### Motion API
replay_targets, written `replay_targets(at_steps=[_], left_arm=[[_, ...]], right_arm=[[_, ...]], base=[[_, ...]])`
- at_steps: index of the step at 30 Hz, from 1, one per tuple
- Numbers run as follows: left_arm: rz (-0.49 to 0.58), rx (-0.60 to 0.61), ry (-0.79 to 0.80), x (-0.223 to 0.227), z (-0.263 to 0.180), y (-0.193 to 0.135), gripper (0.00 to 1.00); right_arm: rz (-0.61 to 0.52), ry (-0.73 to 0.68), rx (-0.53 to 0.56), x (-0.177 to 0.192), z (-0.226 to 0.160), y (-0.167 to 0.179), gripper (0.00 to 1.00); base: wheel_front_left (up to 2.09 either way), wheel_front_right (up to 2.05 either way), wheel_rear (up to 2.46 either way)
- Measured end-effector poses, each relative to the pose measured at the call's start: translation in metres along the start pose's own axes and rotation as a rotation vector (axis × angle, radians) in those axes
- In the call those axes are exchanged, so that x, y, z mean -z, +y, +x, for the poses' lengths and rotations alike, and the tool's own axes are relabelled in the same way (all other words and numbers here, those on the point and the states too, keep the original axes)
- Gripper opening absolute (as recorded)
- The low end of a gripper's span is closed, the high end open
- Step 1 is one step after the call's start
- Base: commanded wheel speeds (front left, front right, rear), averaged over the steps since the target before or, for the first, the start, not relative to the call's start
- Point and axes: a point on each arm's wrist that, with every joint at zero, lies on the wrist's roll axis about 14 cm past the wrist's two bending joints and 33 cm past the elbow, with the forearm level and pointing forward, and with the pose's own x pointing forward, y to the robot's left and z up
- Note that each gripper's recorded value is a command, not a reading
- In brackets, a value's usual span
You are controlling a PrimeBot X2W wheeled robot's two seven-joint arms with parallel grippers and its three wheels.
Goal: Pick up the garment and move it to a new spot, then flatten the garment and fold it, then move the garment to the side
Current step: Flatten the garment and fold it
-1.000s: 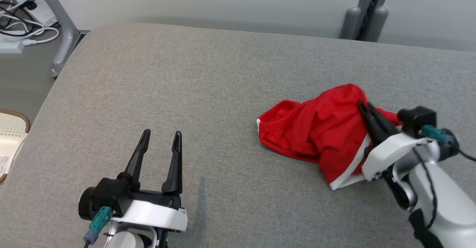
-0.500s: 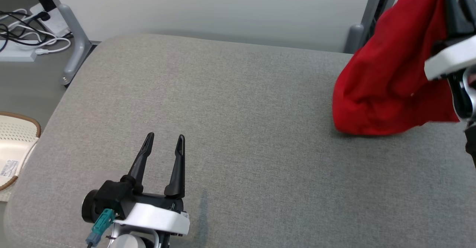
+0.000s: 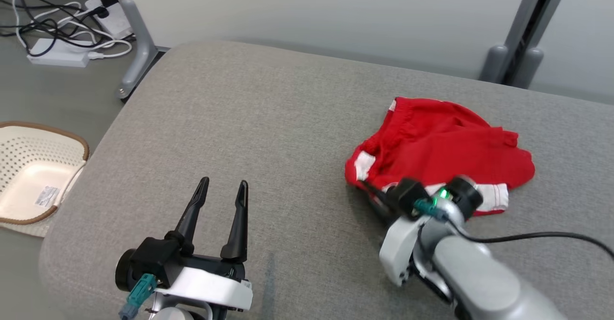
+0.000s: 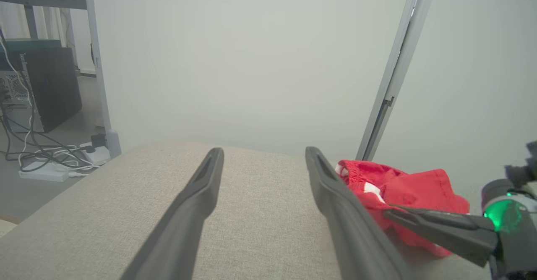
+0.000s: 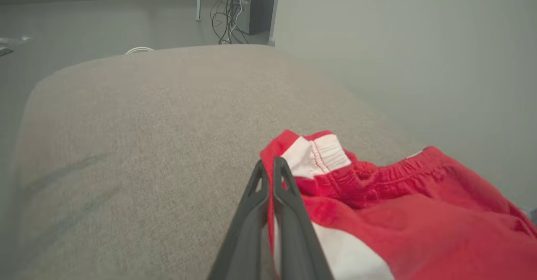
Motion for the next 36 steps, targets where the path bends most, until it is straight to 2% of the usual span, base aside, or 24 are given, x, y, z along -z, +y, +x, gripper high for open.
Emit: replay_targets(at_steps=[2,3,4,5,10,15,20,23,25,30,36], left_arm=[[-0.004,-0.009,-0.001,-0.001,-0.002,0.002,1.00],[-0.003,-0.015,-0.001,-0.001,-0.002,0.004,1.00],[-0.002,-0.019,-0.001,-0.001,-0.003,0.005,1.00],[-0.002,-0.022,-0.002,-0.002,-0.003,0.006,1.00],[-0.003,-0.026,-0.002,-0.001,-0.003,0.007,1.00],[-0.016,0.026,-0.003,0.000,0.002,-0.009,1.00],[-0.026,0.087,-0.007,0.000,0.008,-0.028,1.00],[-0.032,0.125,-0.011,0.000,0.014,-0.040,1.00],[-0.036,0.150,-0.013,0.000,0.018,-0.049,1.00],[-0.041,0.188,-0.001,0.005,0.027,-0.063,1.00],[-0.044,0.224,0.030,0.017,0.034,-0.076,1.00]], right_arm=[[0.028,0.063,-0.050,0.023,0.000,0.023,0.00],[0.029,0.086,-0.073,0.031,0.000,0.032,0.31],[0.020,0.105,-0.096,0.038,-0.001,0.040,0.96],[0.022,0.121,-0.110,0.043,-0.001,0.046,1.00],[0.061,0.121,-0.136,0.044,-0.003,0.061,1.00],[0.066,0.090,-0.004,0.034,-0.017,0.008,1.00],[0.088,0.033,0.176,0.020,-0.046,-0.054,1.00],[0.110,-0.061,0.316,-0.003,-0.072,-0.098,1.00],[0.128,-0.098,0.403,-0.004,-0.095,-0.118,1.00],[0.164,-0.132,0.586,0.012,-0.151,-0.139,1.00],[0.223,-0.147,0.732,0.031,-0.192,-0.139,1.00]], base=[[0.00,0.00,0.00],[0.00,0.00,0.00],[0.00,0.00,0.00],[0.00,0.00,0.00],[0.00,0.00,0.00],[0.00,0.00,0.00],[0.00,0.00,0.00],[0.00,0.00,0.00],[0.00,0.00,0.00],[0.00,0.00,0.00],[0.00,0.00,0.00]])
